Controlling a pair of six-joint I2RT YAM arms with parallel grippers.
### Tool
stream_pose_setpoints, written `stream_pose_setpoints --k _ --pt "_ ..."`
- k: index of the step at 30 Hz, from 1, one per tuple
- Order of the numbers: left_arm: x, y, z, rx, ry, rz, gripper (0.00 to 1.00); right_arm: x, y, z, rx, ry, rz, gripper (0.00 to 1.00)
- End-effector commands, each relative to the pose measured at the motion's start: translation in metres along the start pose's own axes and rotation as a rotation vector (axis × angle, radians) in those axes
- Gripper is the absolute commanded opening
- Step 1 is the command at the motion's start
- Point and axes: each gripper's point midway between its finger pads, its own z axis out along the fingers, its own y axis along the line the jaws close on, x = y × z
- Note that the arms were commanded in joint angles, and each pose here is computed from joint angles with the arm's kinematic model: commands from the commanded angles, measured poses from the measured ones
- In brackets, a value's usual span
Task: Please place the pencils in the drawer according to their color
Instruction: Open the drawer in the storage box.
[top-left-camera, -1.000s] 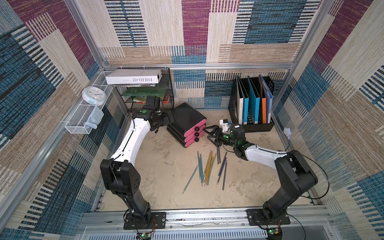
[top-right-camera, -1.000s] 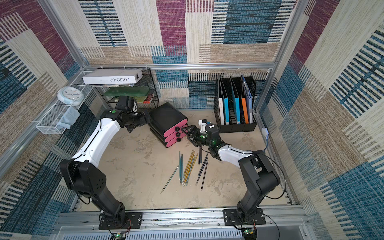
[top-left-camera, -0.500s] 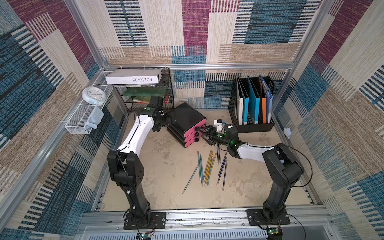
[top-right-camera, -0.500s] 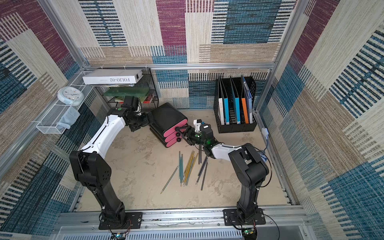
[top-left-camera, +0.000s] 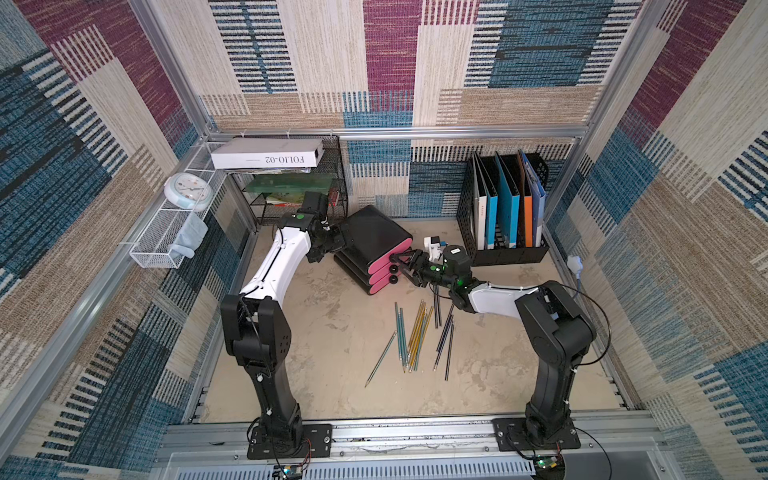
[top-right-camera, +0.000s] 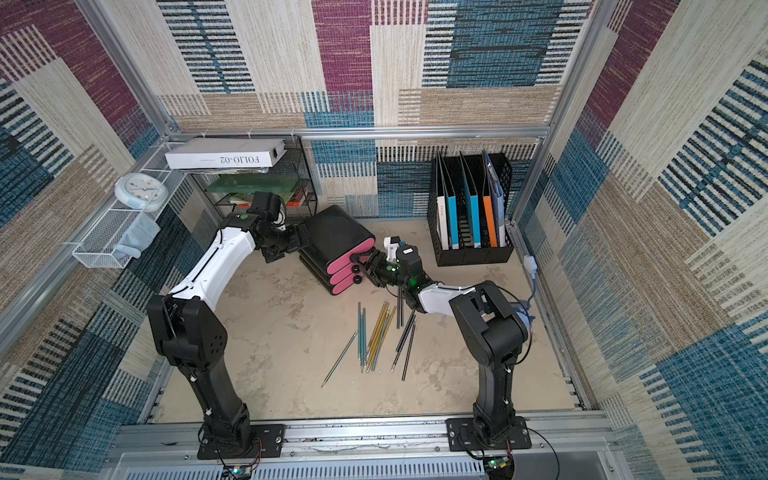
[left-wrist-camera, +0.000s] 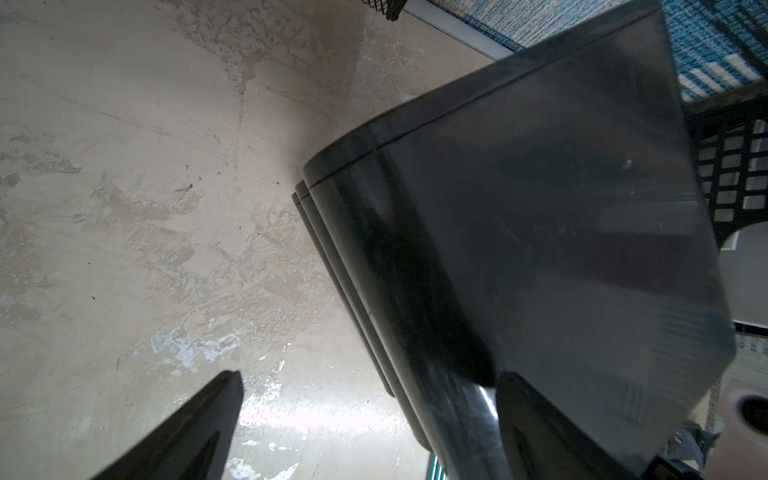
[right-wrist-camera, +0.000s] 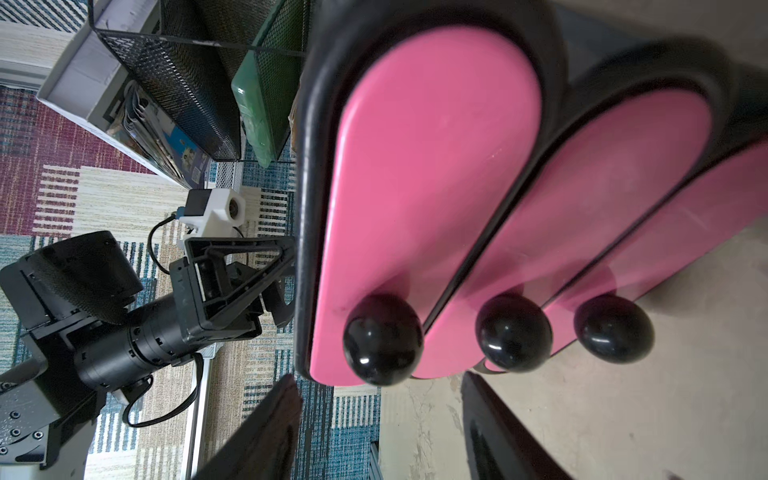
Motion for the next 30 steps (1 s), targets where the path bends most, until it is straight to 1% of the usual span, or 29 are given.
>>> stream_pose_setpoints --k 1,14,25,30 --pt "0.003 0.003 0.000 -0.012 0.008 -0.007 0.99 -0.003 0.009 0.003 -0.037 -0.003 -0.014 0.64" --pt "0.011 0.010 0.006 -0.027 0.023 -0.013 0.99 -0.008 0.008 0.011 -0.049 0.010 -0.013 0.58" --pt "0.012 0.012 0.009 -0.034 0.026 -0.012 0.99 -0.010 0.005 0.015 -0.052 0.017 -0.007 0.48" --pt "0.015 0.013 0.011 -0.035 0.031 -0.010 0.99 -0.011 0.007 0.015 -0.056 0.019 -0.012 0.41"
